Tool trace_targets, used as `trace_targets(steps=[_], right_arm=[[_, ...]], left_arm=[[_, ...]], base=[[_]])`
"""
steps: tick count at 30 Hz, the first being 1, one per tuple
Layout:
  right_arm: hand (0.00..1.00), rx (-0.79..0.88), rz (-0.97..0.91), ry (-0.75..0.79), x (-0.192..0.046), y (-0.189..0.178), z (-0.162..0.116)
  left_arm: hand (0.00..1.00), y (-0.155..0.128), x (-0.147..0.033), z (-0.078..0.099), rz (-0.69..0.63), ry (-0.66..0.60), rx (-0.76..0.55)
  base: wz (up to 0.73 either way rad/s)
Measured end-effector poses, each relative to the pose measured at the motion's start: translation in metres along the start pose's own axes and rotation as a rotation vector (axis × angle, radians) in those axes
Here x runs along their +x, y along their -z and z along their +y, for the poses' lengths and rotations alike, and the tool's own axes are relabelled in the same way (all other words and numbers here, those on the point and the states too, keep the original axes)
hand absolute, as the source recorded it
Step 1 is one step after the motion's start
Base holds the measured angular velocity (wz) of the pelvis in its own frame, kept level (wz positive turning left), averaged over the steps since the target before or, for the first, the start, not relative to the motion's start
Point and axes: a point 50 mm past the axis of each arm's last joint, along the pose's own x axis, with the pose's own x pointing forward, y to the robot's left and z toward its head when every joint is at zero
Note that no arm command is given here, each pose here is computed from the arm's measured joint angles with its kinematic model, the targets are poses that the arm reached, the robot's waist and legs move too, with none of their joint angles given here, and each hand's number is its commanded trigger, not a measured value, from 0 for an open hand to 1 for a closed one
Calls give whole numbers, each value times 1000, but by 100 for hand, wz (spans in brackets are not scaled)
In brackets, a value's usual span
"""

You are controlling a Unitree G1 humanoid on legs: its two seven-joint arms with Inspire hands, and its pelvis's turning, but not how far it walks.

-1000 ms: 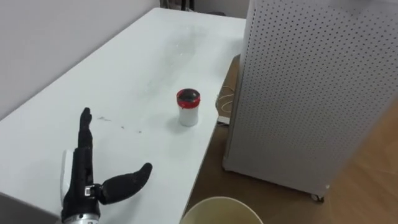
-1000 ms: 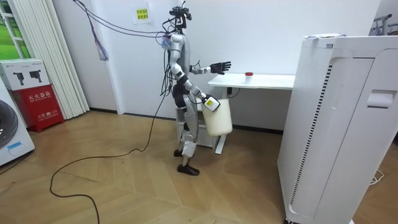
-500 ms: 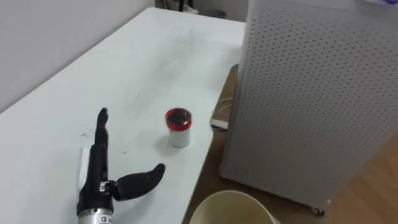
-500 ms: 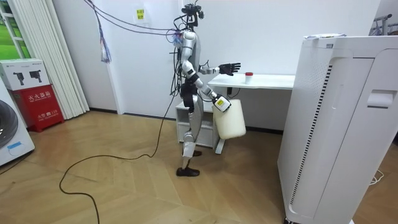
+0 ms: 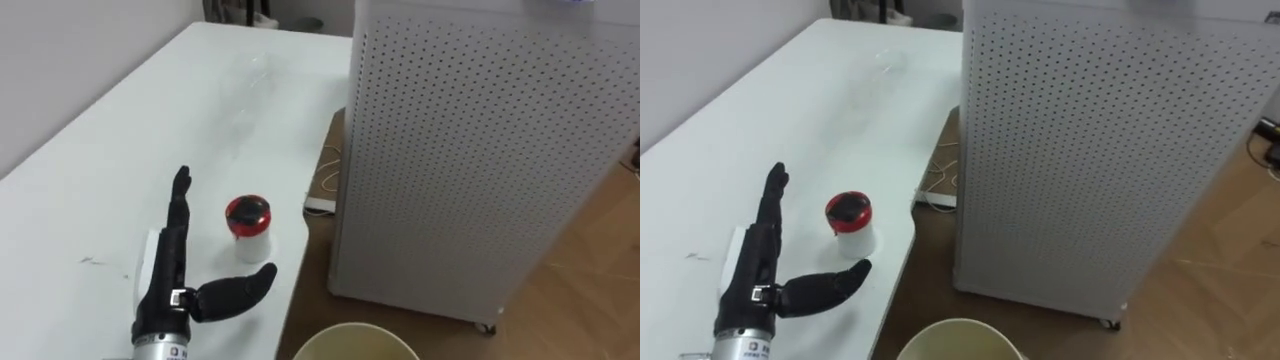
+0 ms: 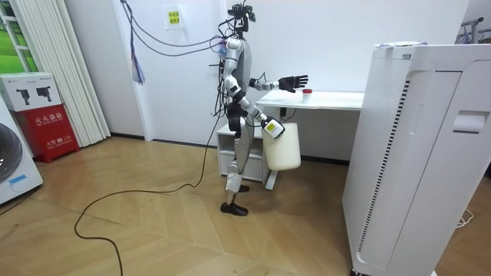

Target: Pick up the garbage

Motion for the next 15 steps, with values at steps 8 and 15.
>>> trace_targets(steps=[8, 15], right_arm=[[100, -1, 1, 1, 0, 1, 0], [100, 8, -2, 9, 0, 0, -1]], left_arm=[[0, 2, 0, 3, 17, -12, -20], [0, 8, -1, 3, 41, -10, -11]], base=[[-12], [-3]])
